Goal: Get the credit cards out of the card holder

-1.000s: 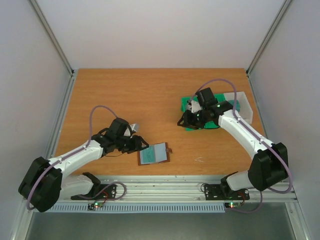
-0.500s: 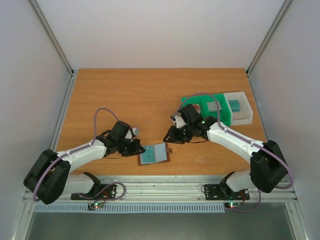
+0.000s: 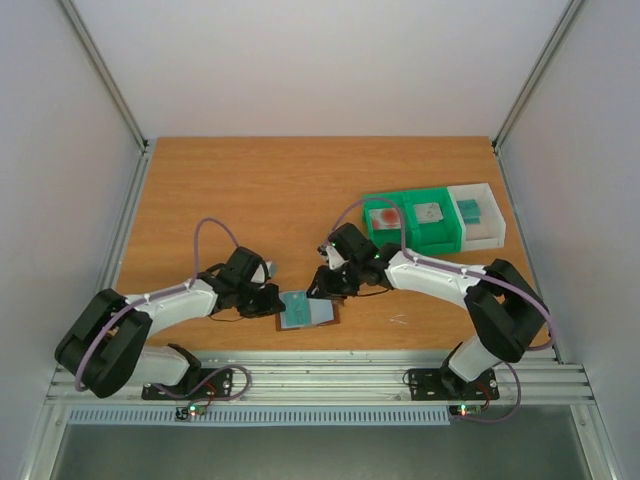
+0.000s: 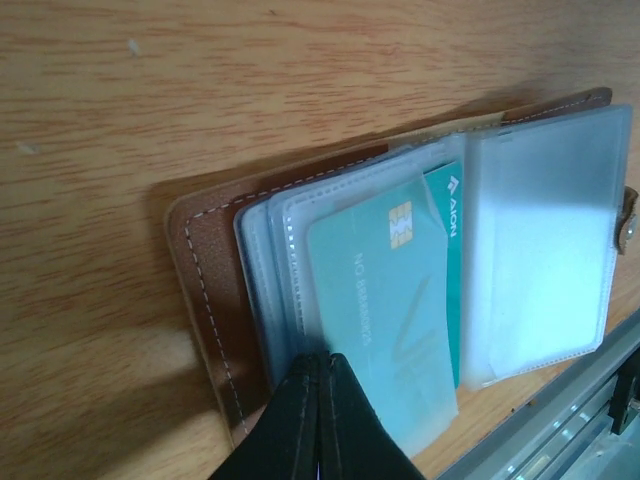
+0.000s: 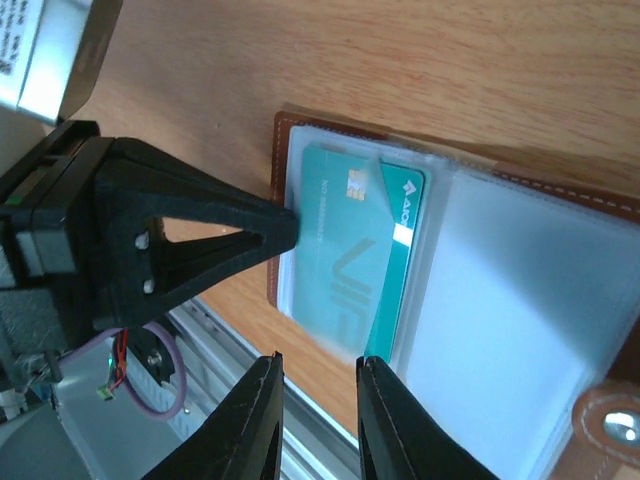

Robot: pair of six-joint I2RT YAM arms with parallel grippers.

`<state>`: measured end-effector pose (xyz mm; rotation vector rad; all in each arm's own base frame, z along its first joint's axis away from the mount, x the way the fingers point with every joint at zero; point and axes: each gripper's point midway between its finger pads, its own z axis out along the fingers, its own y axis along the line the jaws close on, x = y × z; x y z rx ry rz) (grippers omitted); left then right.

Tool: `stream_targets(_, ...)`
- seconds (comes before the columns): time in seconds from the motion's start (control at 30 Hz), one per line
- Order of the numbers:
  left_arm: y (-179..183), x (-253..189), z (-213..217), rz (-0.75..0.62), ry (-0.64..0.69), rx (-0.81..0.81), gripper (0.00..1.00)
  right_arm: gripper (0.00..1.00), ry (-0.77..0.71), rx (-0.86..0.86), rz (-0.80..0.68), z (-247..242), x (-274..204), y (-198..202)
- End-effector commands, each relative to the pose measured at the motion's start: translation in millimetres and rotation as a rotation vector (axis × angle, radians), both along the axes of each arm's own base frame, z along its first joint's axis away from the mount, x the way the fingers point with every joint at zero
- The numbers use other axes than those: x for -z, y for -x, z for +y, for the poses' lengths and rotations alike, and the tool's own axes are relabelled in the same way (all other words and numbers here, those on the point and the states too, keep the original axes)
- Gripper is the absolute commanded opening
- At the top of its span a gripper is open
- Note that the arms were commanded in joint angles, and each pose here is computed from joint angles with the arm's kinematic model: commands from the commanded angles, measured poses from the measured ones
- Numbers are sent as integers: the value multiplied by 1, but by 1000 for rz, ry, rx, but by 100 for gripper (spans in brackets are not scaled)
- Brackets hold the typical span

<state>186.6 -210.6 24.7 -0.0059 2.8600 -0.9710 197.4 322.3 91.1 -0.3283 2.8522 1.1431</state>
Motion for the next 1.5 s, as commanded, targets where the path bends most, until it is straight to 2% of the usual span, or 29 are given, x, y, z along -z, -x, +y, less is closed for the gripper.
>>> stream_targets(0.0,-4,6,2,-34,-16,11,3,22,-2,15,-10,9,10,-5)
stream_targets(0.57,2,16,4,-12,-22,19,5,22,121,50,66,5,66,2)
stream_targets(0.87,7,17,4,0,2,7,6,25,62,91,98,15,74,2)
stream_targets(0.97,7,18,4,1,0,7,6,15,35,91,103,19,73,1)
stream_targets(1.17,9,23,7,5,-14,6,6,1,5,104,73,18,65,-1)
stream_targets(1.47,14,25,9,17,-10,-6,8,1,3,122,45,2,61,-3)
